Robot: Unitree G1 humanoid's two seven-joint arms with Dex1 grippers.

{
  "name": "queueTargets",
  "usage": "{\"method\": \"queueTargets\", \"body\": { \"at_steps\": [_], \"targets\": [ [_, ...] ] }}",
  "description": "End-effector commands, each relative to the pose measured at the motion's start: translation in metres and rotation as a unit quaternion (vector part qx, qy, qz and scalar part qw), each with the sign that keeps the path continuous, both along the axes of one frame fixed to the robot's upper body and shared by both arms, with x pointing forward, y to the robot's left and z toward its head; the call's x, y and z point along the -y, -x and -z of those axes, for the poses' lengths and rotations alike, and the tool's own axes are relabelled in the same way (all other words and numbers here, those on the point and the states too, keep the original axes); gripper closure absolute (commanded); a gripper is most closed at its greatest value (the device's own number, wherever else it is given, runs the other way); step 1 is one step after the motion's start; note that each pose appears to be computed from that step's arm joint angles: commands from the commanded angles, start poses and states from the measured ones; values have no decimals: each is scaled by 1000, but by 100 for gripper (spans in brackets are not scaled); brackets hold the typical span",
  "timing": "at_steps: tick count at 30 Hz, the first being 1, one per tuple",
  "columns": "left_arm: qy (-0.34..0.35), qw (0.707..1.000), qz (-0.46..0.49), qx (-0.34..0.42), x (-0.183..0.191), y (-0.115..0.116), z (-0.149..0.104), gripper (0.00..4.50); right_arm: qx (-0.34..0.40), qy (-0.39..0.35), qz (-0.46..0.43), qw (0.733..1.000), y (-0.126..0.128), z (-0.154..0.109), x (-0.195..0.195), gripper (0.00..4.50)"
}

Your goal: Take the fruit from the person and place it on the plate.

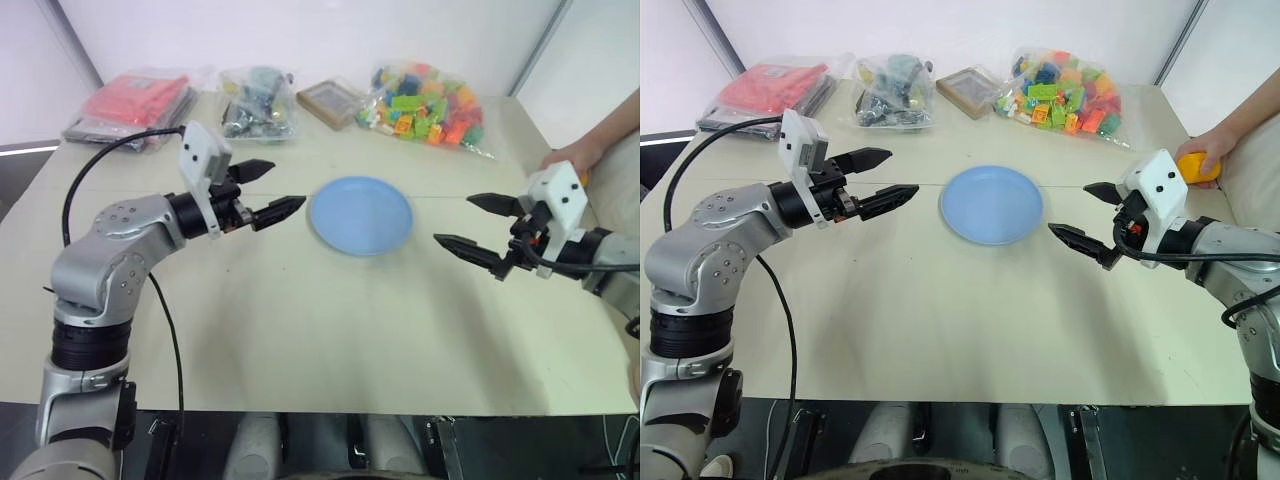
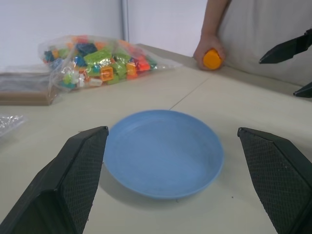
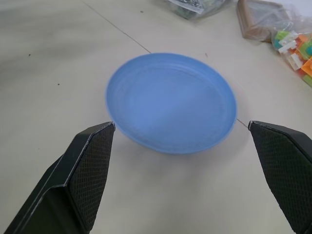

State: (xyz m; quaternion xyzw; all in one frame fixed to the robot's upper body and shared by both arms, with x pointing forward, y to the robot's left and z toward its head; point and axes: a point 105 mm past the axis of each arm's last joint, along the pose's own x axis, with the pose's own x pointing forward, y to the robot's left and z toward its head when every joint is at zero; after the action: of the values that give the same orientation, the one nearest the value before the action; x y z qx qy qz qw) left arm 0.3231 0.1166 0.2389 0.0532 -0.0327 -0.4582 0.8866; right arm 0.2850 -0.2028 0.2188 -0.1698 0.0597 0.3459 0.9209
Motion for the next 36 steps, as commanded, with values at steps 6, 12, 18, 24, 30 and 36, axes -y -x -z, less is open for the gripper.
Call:
{"method": "queueTargets", "body": {
  "at_steps": [6,12,18,24,30,36],
  "targets": [
    [9,1000,4,24,1,5,-12,4,27,12,2,1000,7,-15,3,0],
    [6,1000,3,23,1,6,-11,4,26,11,1,1000,6,-14,2,0],
    [4,1000,3,24,1,6,-12,4,26,9,0,1000,6,-13,1,0],
    [4,1000,4,26,2,6,-13,4,25,8,-2,1000,6,-13,0,0],
    [7,999,0,36,3,4,-15,4,41,-7,0,999,5,-19,-6,0],
    [6,999,-4,44,4,2,-16,4,66,-85,40,993,-12,-33,-18,0]
  ]
}}
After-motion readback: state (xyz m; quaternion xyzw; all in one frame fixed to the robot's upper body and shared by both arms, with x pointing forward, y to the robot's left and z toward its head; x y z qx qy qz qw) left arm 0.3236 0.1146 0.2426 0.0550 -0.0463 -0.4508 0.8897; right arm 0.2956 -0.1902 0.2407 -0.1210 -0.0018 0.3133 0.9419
